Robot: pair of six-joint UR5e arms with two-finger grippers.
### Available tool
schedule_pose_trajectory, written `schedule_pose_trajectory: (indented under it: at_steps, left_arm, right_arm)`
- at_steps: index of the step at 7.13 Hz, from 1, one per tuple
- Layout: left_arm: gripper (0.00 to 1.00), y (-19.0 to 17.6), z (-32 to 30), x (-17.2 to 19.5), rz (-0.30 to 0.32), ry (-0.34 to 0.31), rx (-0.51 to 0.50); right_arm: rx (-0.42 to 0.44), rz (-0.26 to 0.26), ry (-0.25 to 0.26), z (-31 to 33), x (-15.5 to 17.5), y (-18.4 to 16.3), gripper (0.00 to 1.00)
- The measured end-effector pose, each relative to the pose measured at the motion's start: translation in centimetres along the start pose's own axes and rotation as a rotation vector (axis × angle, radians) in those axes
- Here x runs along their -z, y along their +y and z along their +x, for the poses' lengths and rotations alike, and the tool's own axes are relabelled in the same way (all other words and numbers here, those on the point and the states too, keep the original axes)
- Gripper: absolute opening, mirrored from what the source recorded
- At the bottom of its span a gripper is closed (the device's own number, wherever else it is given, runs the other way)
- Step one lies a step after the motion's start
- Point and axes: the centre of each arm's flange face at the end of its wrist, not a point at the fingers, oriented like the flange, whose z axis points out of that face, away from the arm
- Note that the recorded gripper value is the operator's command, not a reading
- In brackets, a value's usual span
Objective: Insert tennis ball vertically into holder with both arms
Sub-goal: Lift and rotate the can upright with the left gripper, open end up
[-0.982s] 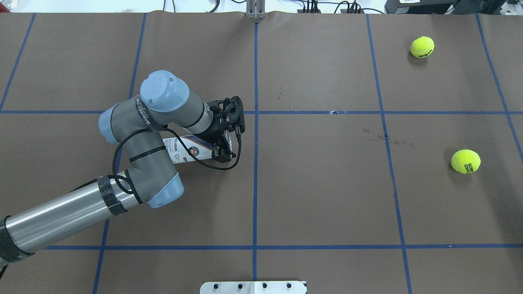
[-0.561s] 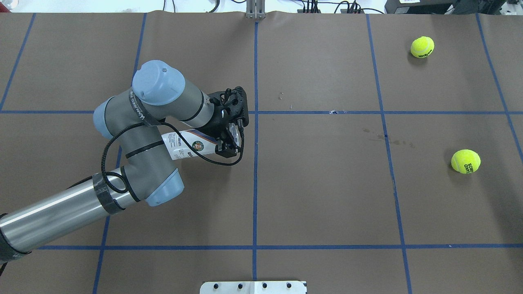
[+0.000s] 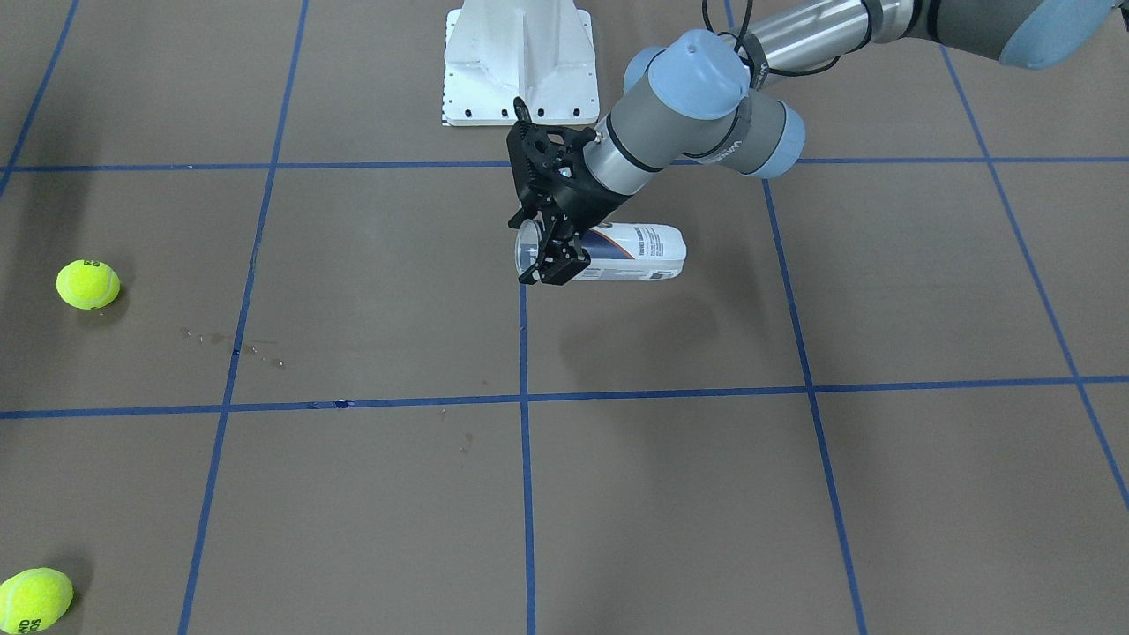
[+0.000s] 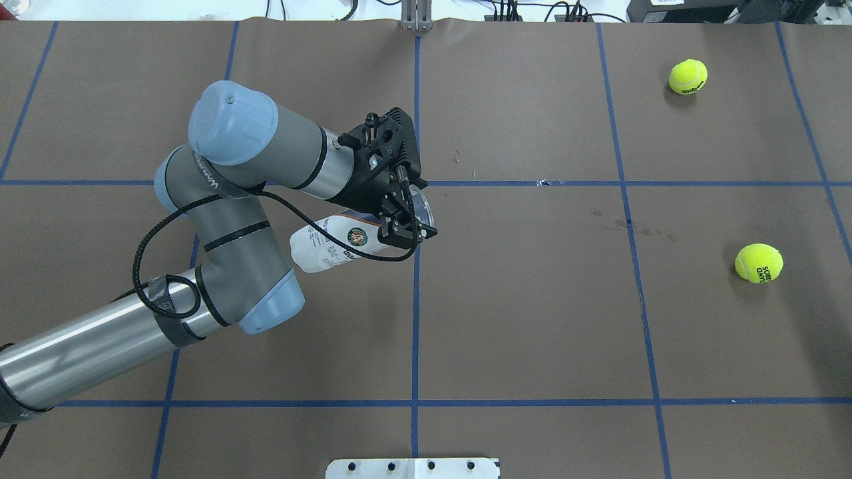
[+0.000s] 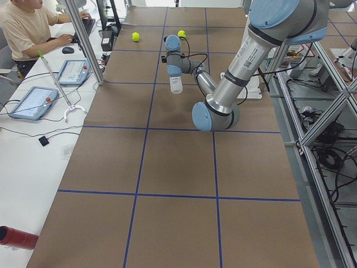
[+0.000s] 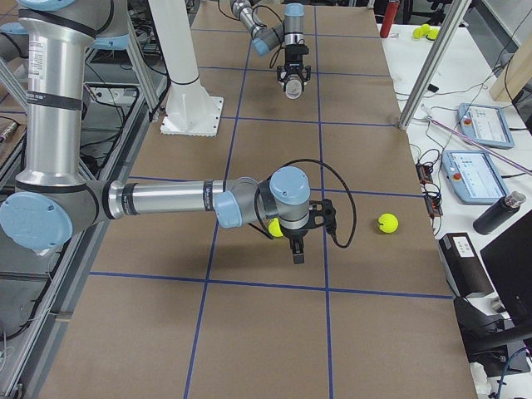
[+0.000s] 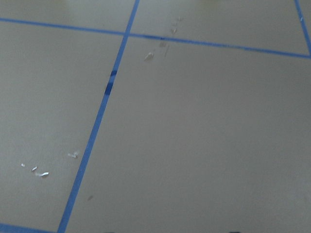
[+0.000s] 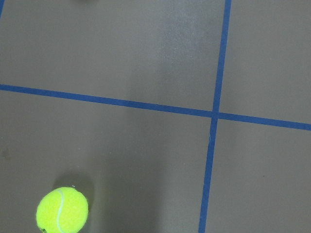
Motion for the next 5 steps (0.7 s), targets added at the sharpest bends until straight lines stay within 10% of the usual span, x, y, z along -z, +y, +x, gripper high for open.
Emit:
schedule_pose_trajectory:
  at_steps: [5]
  left_arm:
    - [0.70,1.6,0.4,1.3,0.478,0.090,0.089]
  right_arm:
    - [0.003,0.004,-0.002,-0.2,0.2,0.0,1.00]
